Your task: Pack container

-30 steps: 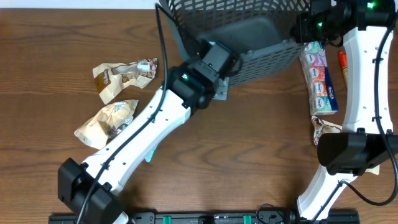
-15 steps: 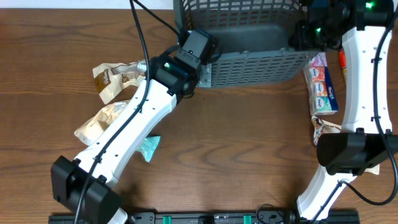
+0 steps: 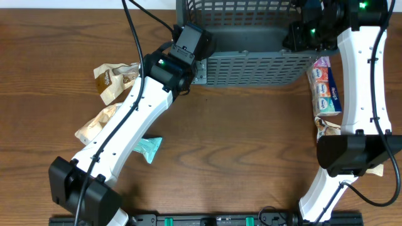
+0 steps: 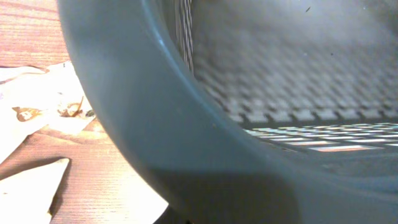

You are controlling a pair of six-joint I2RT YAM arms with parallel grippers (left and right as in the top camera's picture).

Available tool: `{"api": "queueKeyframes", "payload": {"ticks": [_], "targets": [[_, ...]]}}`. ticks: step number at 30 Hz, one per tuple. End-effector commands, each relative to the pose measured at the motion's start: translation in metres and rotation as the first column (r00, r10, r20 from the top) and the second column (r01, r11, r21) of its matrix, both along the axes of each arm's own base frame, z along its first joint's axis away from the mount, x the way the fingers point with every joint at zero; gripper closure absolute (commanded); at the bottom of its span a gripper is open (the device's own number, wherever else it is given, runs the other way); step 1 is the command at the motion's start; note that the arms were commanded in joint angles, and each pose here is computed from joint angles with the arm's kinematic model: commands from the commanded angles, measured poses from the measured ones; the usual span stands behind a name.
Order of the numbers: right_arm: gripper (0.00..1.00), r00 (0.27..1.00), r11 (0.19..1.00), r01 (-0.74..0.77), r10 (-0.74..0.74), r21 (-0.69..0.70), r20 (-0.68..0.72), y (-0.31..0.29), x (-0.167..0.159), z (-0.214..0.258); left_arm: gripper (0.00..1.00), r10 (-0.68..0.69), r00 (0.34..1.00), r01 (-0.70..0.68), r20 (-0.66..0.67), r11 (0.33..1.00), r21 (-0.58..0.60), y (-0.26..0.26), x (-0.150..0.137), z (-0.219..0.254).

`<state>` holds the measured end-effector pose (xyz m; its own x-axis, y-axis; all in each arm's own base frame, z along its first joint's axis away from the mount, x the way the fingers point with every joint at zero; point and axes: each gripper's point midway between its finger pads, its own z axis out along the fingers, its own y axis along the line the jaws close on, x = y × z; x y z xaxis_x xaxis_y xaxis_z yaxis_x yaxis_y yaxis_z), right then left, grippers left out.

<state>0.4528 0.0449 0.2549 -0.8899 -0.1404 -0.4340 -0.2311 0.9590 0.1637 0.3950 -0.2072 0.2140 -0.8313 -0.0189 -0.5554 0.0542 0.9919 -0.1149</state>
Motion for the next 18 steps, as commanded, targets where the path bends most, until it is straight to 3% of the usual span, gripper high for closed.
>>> {"api": "queueKeyframes", "payload": {"ticks": [1, 4, 10, 11, 14, 18], "targets": [[0.74, 1.0, 1.0, -0.012, 0.012, 0.001, 0.0, 0.004, 0.005, -0.006, 0.94, -0.013, 1.0, 0.014, -0.004, 1.0, 0.019, 0.004, -0.001, 0.0], [0.53, 0.999, 0.998, -0.034, 0.032, 0.048, 0.031, 0.012, 0.008, 0.003, 0.93, -0.031, 0.999, 0.031, -0.005, 0.999, 0.033, 0.006, -0.003, 0.001], [0.3, 0.988, 0.991, -0.048, 0.029, 0.127, 0.149, 0.024, 0.017, 0.046, 0.83, -0.059, 0.998, 0.058, 0.024, 0.998, 0.038, 0.009, -0.009, 0.016], [0.26, 0.985, 0.99, -0.048, 0.025, 0.136, 0.169, 0.025, 0.017, 0.055, 0.76, -0.067, 0.997, 0.066, 0.035, 0.997, 0.039, 0.01, -0.01, 0.021], [0.25, 0.972, 0.985, -0.054, 0.013, 0.166, 0.236, 0.029, 0.015, 0.086, 0.66, -0.082, 0.994, 0.08, 0.067, 0.996, 0.035, 0.015, -0.018, 0.039], [0.19, 0.95, 0.983, -0.048, -0.01, 0.178, 0.313, 0.026, -0.001, 0.128, 0.61, -0.062, 0.992, 0.058, 0.113, 0.998, 0.039, 0.035, -0.04, 0.071]]}}
